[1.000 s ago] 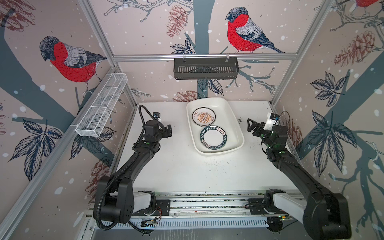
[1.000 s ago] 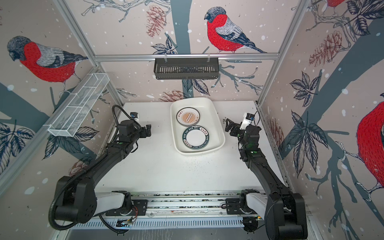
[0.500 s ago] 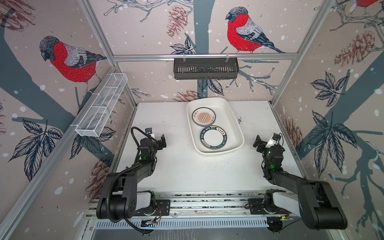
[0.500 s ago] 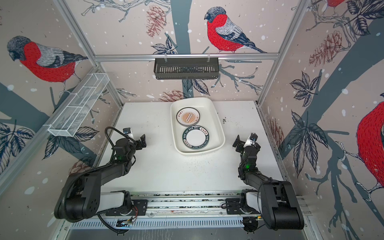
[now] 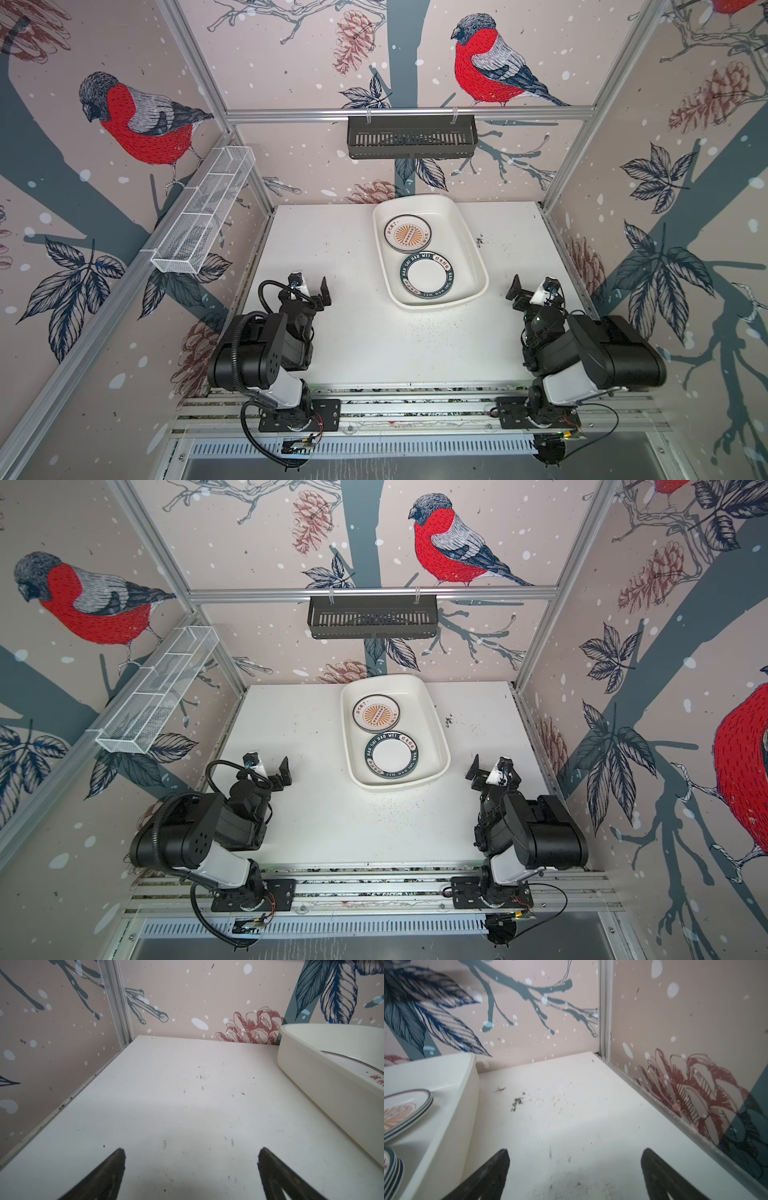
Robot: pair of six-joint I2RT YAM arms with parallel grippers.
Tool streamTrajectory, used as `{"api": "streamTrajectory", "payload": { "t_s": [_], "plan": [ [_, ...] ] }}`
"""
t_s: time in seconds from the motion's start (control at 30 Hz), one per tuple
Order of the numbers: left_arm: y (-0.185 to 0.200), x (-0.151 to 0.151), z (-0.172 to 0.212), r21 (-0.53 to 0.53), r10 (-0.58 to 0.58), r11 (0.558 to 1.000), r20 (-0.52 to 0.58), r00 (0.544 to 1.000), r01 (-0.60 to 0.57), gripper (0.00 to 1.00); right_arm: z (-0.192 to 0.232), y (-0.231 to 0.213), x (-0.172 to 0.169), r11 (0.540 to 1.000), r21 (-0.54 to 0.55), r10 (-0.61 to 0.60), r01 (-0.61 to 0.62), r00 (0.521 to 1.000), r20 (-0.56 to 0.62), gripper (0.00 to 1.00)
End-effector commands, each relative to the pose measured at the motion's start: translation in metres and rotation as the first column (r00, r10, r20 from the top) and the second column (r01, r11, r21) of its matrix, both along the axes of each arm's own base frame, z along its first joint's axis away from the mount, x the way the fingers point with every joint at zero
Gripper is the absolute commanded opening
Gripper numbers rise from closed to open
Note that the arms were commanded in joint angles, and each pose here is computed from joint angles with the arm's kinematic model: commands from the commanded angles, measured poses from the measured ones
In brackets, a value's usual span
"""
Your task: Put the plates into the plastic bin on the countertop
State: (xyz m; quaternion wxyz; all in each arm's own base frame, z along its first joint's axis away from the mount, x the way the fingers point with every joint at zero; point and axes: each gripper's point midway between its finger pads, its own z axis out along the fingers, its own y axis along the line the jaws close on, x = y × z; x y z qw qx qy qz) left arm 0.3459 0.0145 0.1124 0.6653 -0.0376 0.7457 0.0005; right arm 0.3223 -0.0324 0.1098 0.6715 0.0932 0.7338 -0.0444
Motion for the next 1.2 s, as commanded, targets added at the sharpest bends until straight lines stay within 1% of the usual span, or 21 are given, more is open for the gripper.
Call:
{"api": "streamTrajectory", "payload": {
  "t_s": [0.0,0.1,0.17,1.17],
  "plan": [
    [-0.005,0.009,0.029,0.019,-0.034,0.999,0.111,0.993,0.032,0.98,0.046,0.002,0.0,1.0,-0.01,0.02,-0.018,0.984,0.179,1.0],
    [-0.009,0.032,0.016,0.029,-0.061,0.998,0.007,0.998,0.061,0.99,0.031,0.0,0.029,1.0,-0.001,0.013,-0.013,0.997,0.078,1.0],
    [-0.01,0.031,0.017,0.035,-0.069,0.997,0.014,0.997,0.069,0.99,0.024,0.0,0.039,1.0,0.003,0.015,-0.015,0.999,0.029,1.0],
    [-0.009,0.032,0.017,0.042,-0.057,0.997,0.01,0.998,0.057,0.99,0.023,0.005,0.043,0.999,-0.036,-0.002,0.003,1.0,0.008,1.0]
  ]
}}
